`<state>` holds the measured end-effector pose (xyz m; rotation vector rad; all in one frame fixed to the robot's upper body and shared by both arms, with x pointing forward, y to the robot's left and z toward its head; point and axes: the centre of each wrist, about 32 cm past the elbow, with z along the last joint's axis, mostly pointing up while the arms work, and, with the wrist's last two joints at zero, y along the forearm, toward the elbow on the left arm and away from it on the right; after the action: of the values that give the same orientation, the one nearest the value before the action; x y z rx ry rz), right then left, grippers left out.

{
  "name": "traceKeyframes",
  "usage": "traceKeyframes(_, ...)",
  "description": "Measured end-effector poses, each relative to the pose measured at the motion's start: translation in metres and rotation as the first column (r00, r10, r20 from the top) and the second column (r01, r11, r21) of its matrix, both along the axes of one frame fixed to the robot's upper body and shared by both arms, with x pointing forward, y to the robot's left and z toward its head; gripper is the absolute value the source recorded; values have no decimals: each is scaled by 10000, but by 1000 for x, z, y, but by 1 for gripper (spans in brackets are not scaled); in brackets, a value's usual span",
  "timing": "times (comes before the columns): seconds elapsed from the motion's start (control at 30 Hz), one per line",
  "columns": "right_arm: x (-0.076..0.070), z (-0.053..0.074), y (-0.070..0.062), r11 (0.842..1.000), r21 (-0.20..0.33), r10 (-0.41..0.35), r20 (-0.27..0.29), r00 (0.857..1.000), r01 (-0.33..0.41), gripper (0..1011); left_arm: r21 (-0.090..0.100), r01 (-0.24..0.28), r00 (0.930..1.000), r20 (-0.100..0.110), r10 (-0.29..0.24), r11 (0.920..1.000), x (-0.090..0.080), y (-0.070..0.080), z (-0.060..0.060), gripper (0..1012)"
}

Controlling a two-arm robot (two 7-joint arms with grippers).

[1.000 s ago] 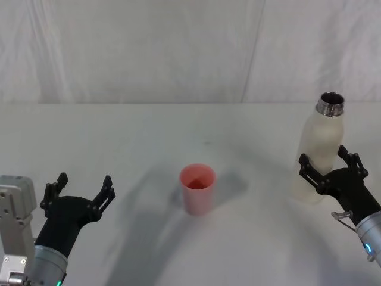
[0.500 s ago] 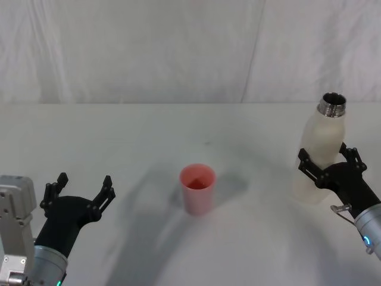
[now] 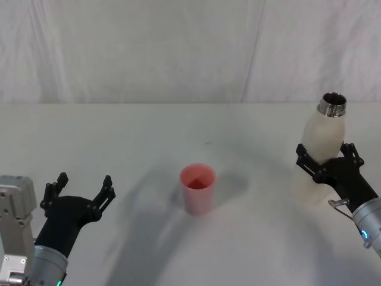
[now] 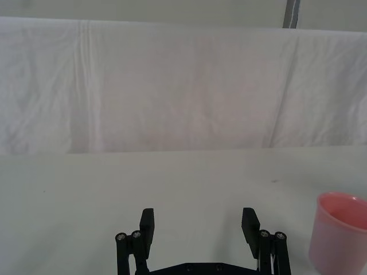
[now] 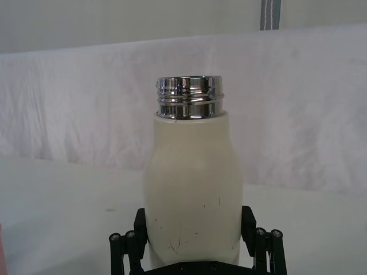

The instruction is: Grasp the thermos with one hand and pour water into the cup lid.

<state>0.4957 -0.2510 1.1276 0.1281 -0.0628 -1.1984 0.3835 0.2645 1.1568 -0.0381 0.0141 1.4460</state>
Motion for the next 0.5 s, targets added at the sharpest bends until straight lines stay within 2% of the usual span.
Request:
traceKeyframes(0.37, -1, -1, 0, 10000, -3, -7, -20, 10000, 7, 1001, 0, 0, 10000, 0, 0, 10000, 0, 0, 0, 1001)
traceKeyframes(0.5, -1, -1, 0, 10000, -2, -9, -18, 10000, 9, 953, 1, 0, 10000, 0, 0, 10000, 0, 0, 0, 1001)
